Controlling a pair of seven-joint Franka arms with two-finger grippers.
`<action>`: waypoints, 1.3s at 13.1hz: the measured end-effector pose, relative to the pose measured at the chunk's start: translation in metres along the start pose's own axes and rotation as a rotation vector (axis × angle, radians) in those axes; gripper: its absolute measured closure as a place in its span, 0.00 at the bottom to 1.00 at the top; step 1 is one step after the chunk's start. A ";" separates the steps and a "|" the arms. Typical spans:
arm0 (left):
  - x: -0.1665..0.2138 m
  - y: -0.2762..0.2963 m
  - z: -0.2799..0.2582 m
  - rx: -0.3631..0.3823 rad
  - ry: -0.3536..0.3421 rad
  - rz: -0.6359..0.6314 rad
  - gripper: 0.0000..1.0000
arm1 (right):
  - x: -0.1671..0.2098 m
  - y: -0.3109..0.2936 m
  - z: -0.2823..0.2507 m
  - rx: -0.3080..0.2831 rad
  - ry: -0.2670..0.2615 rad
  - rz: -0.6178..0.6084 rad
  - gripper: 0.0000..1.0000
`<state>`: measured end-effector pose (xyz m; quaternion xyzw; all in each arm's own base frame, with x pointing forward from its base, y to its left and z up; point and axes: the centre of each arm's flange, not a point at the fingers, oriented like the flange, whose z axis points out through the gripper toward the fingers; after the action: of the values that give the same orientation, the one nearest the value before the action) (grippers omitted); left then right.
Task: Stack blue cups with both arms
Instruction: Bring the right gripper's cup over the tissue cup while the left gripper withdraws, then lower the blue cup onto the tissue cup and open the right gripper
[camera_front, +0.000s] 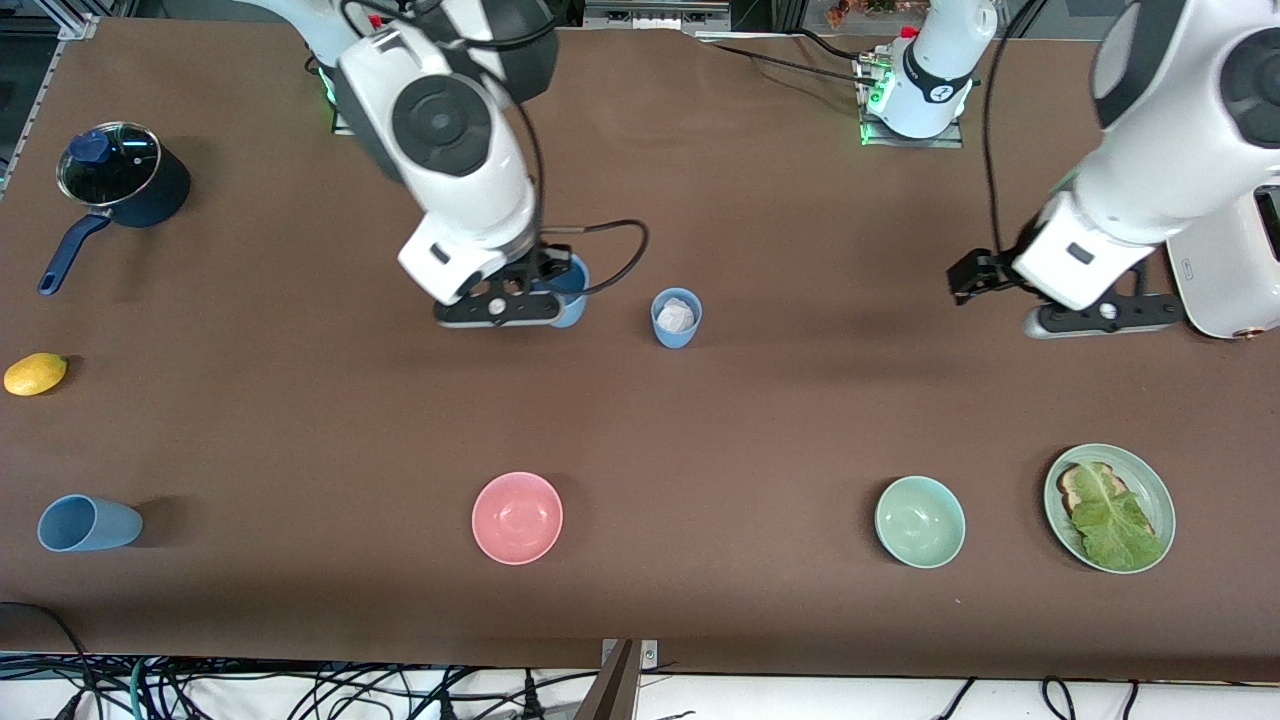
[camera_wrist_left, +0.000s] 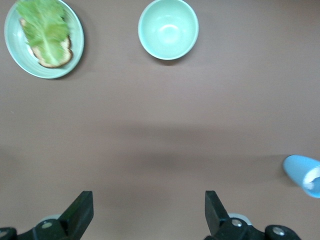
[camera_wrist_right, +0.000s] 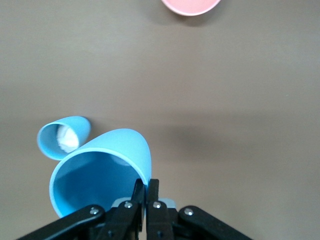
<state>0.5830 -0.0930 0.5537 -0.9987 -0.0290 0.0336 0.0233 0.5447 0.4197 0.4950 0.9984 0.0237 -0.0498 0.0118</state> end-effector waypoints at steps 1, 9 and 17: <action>0.002 -0.015 -0.002 0.002 0.003 0.020 0.01 | -0.005 -0.013 0.001 0.011 0.017 0.002 0.96; 0.010 -0.096 -0.002 0.010 -0.002 0.130 0.02 | -0.040 -0.105 0.044 0.066 0.069 0.098 0.96; 0.007 -0.117 -0.024 0.014 0.024 0.188 0.02 | -0.050 -0.130 0.089 0.067 0.068 0.125 0.96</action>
<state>0.5852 0.0229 0.5826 -0.9972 0.0653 0.0238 0.0274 0.4796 0.5447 0.4090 0.9989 -0.0398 -0.0158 -0.0193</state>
